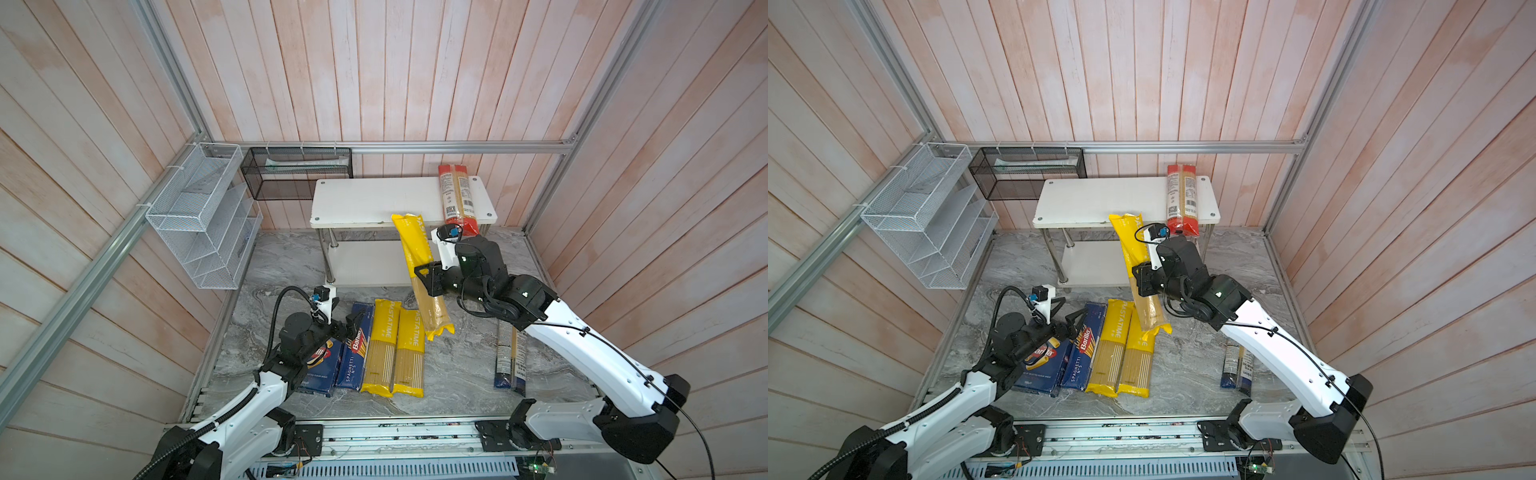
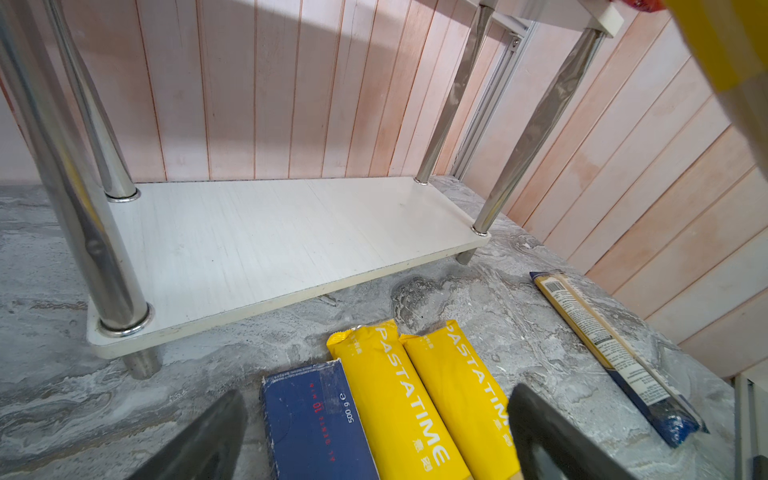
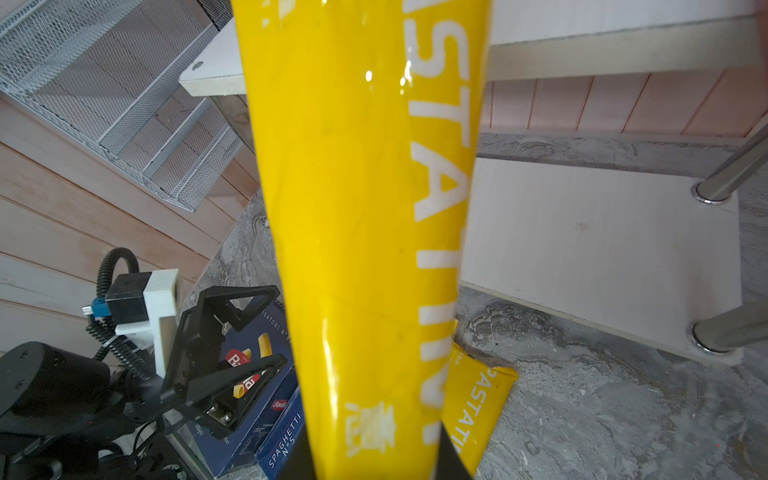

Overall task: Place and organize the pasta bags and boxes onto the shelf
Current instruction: 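Carry the hanging yellow bag up over the shelf top with the right gripper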

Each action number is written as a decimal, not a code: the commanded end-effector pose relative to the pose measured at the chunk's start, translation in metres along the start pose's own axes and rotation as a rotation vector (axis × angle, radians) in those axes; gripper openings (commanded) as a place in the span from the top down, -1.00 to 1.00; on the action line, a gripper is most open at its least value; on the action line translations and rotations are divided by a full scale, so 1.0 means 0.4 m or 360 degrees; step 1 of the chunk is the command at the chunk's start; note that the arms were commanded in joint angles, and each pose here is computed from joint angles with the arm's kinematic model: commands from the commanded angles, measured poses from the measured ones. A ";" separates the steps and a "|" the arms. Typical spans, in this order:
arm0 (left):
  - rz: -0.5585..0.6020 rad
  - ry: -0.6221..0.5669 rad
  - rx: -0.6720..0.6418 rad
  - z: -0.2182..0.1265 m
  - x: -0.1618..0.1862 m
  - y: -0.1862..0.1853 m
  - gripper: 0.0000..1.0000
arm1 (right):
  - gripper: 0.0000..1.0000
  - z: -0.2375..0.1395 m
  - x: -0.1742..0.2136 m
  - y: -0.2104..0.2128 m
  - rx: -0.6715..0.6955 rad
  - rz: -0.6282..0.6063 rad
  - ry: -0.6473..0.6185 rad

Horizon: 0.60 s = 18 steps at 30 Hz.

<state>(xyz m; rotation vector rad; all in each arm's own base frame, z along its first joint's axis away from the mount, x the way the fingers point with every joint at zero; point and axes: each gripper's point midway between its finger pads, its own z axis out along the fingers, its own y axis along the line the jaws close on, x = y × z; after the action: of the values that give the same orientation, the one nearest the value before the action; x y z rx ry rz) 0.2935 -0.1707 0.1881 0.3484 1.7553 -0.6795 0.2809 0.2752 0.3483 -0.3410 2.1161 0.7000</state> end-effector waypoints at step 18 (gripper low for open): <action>0.0005 -0.0054 0.0016 -0.015 -0.011 -0.010 -1.00 | 0.86 -0.040 -0.293 0.035 0.0006 -0.0096 -0.0365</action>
<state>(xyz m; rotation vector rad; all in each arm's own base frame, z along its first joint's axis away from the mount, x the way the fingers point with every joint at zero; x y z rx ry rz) 0.2907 -0.1714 0.1973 0.3438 1.7235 -0.7013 0.3261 0.2796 0.3988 -0.3233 2.0453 0.6113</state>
